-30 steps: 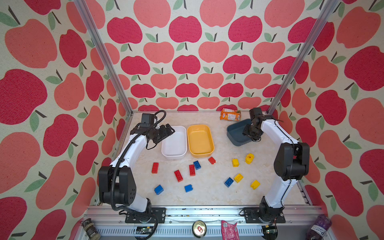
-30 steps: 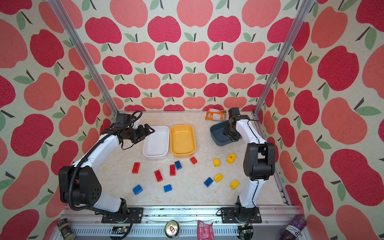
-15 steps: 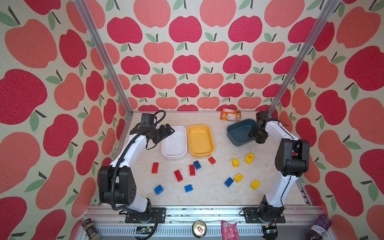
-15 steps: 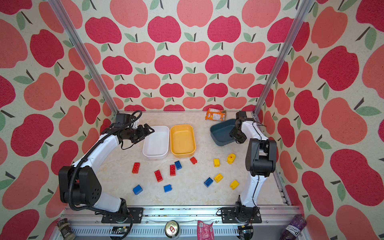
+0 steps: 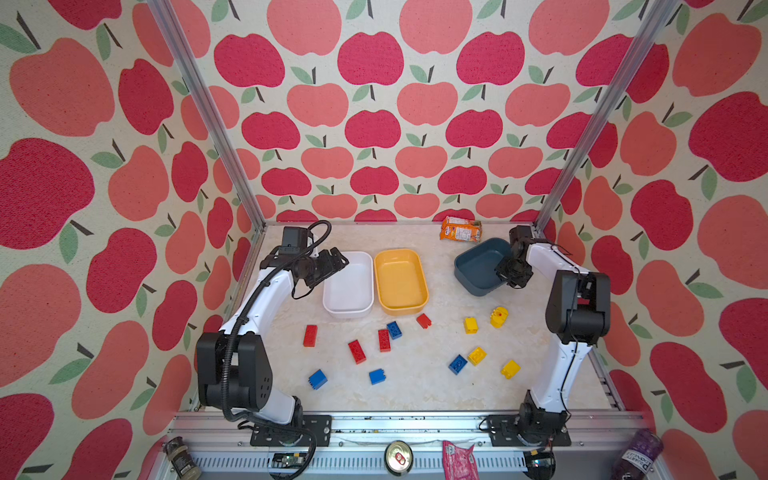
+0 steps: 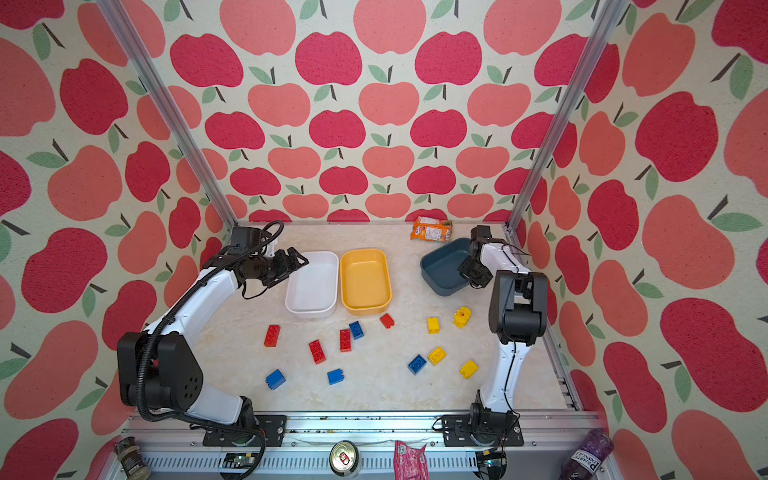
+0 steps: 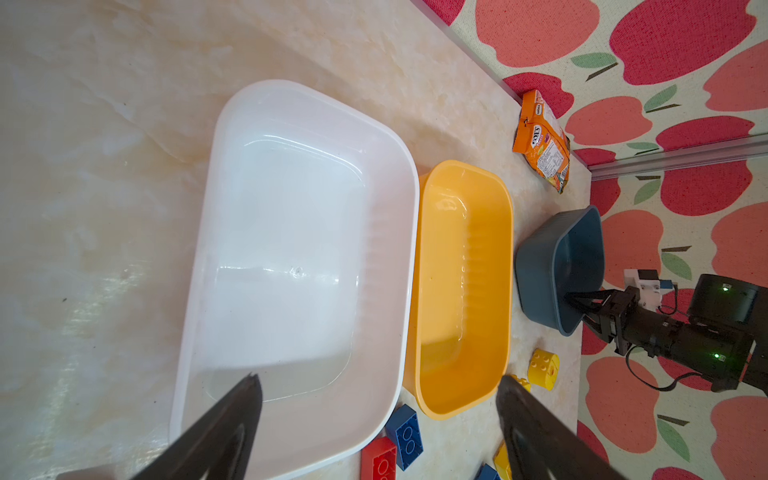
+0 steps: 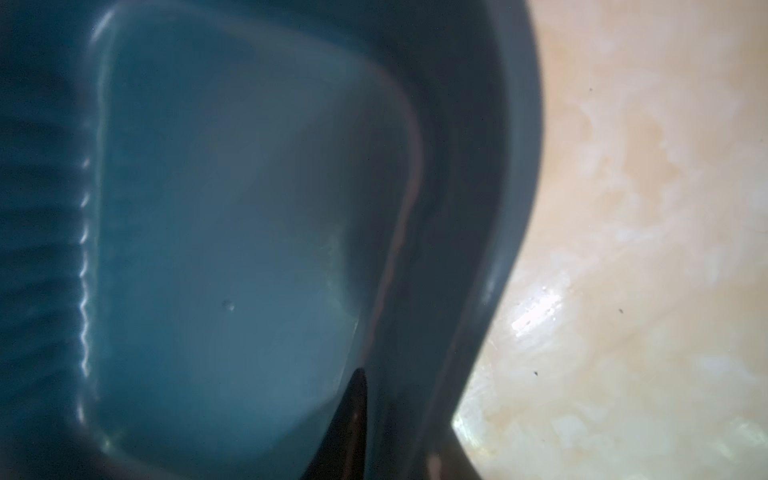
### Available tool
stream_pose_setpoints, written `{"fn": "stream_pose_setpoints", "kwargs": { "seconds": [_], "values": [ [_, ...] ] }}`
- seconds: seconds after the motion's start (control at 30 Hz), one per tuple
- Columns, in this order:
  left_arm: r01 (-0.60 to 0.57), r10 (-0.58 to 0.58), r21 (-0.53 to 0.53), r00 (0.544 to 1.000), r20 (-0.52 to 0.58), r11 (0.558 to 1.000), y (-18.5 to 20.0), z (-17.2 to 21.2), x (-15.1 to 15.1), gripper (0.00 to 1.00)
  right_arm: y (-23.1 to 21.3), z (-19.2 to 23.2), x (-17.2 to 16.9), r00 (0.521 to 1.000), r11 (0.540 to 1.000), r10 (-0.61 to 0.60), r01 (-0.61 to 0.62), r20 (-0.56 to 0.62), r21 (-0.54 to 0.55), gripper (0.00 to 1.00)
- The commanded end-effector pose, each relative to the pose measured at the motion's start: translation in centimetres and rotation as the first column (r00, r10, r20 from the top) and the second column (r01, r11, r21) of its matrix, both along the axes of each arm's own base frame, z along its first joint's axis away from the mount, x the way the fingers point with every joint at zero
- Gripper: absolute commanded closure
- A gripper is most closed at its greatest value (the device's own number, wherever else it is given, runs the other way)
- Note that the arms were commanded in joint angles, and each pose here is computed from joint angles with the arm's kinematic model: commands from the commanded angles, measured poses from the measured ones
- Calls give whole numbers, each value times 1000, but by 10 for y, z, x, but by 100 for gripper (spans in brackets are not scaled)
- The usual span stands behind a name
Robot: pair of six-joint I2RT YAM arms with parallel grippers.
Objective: Sort the legos into containers by color
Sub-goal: 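Release the yellow tray and grip the teal tray rim with the right gripper, then drag the teal tray with the right gripper toward the yellow tray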
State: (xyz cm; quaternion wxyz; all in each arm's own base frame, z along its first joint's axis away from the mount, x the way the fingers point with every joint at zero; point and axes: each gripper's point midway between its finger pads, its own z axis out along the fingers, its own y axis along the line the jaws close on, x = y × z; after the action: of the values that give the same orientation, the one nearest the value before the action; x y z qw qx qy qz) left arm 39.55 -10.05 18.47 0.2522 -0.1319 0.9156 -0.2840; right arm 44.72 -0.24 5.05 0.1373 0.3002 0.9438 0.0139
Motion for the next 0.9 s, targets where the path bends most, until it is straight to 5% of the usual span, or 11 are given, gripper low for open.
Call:
{"fn": "stream_pose_setpoints", "kwargs": {
  "seconds": [0.0, 0.3, 0.87],
  "values": [
    [-31, 31, 2, 999, 9, 1000, 6, 4, -3, 9, 3, 4, 6, 999, 999, 30, -30, 12, 13, 87],
    [-35, 35, -4, 999, 5, 999, 5, 0, -5, 10, 32, 6, 8, 958, 958, 287, -287, -12, -9, 100],
    [-29, 29, -7, 999, 14, 1000, 5, 3, -9, 9, 89, 4, 11, 686, 685, 728, -727, -11, 45, 100]
  ]
}}
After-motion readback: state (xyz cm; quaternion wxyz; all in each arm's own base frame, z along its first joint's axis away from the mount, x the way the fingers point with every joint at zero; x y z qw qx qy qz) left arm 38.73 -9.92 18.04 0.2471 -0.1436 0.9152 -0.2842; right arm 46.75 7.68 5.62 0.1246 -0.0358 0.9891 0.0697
